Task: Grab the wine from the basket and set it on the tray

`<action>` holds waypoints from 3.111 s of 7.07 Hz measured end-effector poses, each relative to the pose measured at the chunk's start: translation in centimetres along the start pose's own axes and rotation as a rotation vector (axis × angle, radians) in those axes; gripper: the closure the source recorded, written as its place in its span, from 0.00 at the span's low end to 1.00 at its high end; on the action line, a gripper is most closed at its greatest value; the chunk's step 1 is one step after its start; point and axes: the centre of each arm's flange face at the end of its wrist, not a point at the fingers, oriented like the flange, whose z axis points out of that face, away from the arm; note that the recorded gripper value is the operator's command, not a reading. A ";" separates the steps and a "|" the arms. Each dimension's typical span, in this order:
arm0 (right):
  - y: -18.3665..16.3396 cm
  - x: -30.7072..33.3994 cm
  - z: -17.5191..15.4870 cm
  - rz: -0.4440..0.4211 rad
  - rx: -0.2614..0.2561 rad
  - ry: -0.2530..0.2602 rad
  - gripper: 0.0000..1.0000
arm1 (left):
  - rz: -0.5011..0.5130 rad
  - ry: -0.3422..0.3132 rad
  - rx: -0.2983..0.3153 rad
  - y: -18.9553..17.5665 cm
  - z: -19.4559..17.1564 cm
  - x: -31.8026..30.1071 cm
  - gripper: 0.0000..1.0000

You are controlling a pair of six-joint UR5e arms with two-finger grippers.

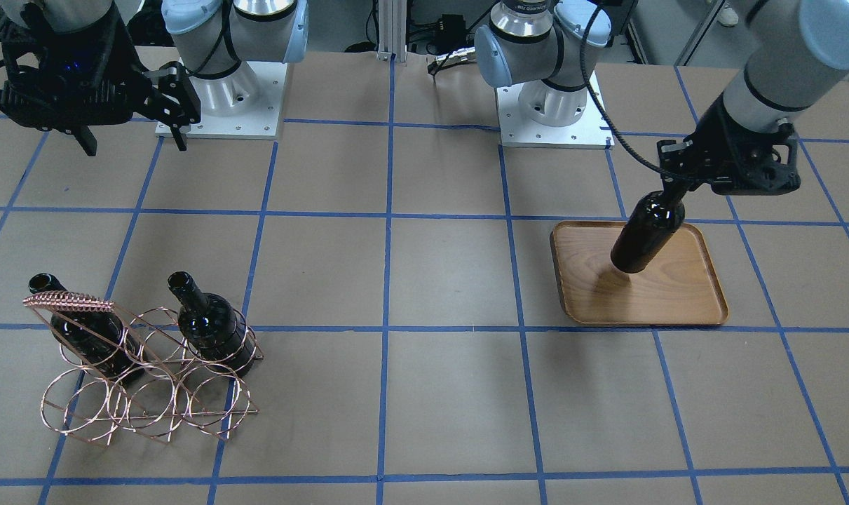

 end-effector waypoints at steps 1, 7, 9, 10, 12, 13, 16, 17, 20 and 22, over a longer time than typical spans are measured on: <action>0.0 0.0 0.0 0.001 -0.001 0.000 0.00 | 0.002 0.022 0.021 0.0 0.4 -1.2 0.97; 0.1 -0.1 0.1 0.002 -0.002 -0.002 0.00 | 0.033 0.061 0.053 -0.4 2.9 -3.4 0.00; 0.1 -0.1 0.1 0.001 -0.003 -0.001 0.00 | 0.037 0.043 0.065 0.0 1.6 -3.2 0.00; 0.1 -0.1 0.1 0.002 -0.002 -0.002 0.00 | 0.030 0.031 0.085 0.1 -0.9 -2.6 0.00; 0.1 -0.1 0.1 0.002 -0.002 -0.002 0.00 | -0.055 0.022 0.115 -0.5 -8.6 1.2 0.00; 0.1 -0.1 0.1 0.001 -0.002 -0.002 0.00 | -0.110 0.023 0.131 -1.3 -11.3 4.4 0.00; 0.1 -0.1 0.2 0.000 -0.003 -0.002 0.00 | -0.192 0.028 0.210 -4.4 -12.6 16.3 0.00; 0.1 -0.1 0.2 0.000 -0.003 -0.002 0.00 | -0.204 0.033 0.225 -4.6 -12.5 19.2 0.00; 0.1 -0.1 0.2 -0.001 -0.004 -0.001 0.00 | -0.218 0.043 0.253 -4.7 -12.5 21.4 0.00; 0.1 -0.1 0.2 -0.001 -0.004 -0.001 0.00 | -0.217 0.047 0.254 -4.6 -12.5 21.5 0.00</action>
